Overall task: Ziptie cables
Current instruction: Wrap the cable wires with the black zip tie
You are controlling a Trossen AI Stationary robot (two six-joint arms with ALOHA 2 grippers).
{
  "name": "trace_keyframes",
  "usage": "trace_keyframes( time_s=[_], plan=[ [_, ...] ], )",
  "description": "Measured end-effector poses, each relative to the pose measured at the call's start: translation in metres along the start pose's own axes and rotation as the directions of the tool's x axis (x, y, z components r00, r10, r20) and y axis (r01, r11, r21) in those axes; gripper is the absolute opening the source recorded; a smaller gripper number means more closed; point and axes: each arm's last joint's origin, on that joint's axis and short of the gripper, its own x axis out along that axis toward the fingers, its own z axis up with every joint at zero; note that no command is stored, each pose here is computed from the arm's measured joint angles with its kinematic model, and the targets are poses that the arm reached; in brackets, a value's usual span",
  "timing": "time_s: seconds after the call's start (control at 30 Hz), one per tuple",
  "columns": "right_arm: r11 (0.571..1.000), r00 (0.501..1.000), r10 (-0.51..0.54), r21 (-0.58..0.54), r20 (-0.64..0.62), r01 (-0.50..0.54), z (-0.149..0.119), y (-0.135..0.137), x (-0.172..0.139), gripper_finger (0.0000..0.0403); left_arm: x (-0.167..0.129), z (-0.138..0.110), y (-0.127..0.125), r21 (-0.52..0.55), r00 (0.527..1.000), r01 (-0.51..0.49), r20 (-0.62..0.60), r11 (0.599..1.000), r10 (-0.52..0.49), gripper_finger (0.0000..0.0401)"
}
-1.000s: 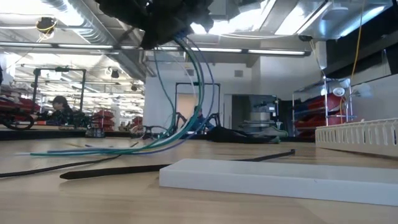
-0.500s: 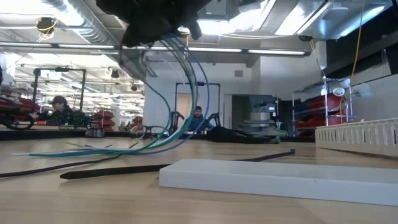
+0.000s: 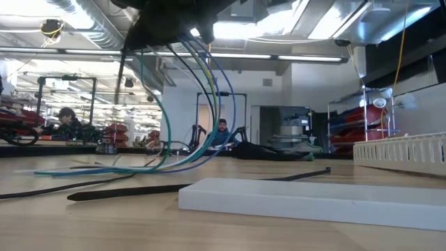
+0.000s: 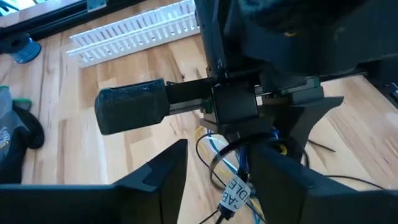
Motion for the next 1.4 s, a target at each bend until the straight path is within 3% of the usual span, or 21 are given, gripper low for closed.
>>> trace_keyframes(
  time_s=[0.23,0.33,0.47,0.77,0.97,1.23,1.4],
  plan=[
    [0.984,0.988,-0.156,-0.079,0.017,0.157,0.001,-0.006,0.001,0.0000,-0.001,0.001,-0.003,-0.020,1.000,0.007,-0.007,1.000,-0.007,0.0177],
    [0.986,0.988,-0.152,-0.071,0.022,0.154,0.002,-0.008,0.002,0.0000,-0.004,0.001,-0.003,-0.009,1.000,-0.002,-0.008,1.000,0.002,0.0178],
    [0.986,0.989,-0.148,-0.070,0.021,0.149,0.002,-0.009,0.002,0.0000,-0.017,-0.001,0.000,-0.012,0.995,-0.094,-0.020,0.996,0.094,0.0172],
    [0.988,0.990,-0.140,-0.067,0.026,0.142,0.003,-0.008,0.002,0.0000,-0.049,-0.004,0.002,-0.045,0.994,-0.110,0.016,0.993,0.111,0.0169],
    [0.988,0.990,-0.139,-0.068,0.026,0.141,0.002,-0.008,0.002,0.0000,-0.042,-0.015,-0.001,-0.054,0.990,-0.090,-0.110,0.995,0.083,0.0169],
    [0.988,0.990,-0.139,-0.068,0.025,0.141,0.002,-0.008,0.002,0.0000,-0.026,-0.017,-0.005,0.010,0.984,-0.048,-0.174,0.999,0.049,0.0169],
    [0.988,0.990,-0.139,-0.068,0.025,0.141,0.002,-0.008,0.002,0.0000,-0.024,-0.014,-0.006,0.030,0.989,-0.036,-0.145,0.999,0.040,0.0166]
  ],
)
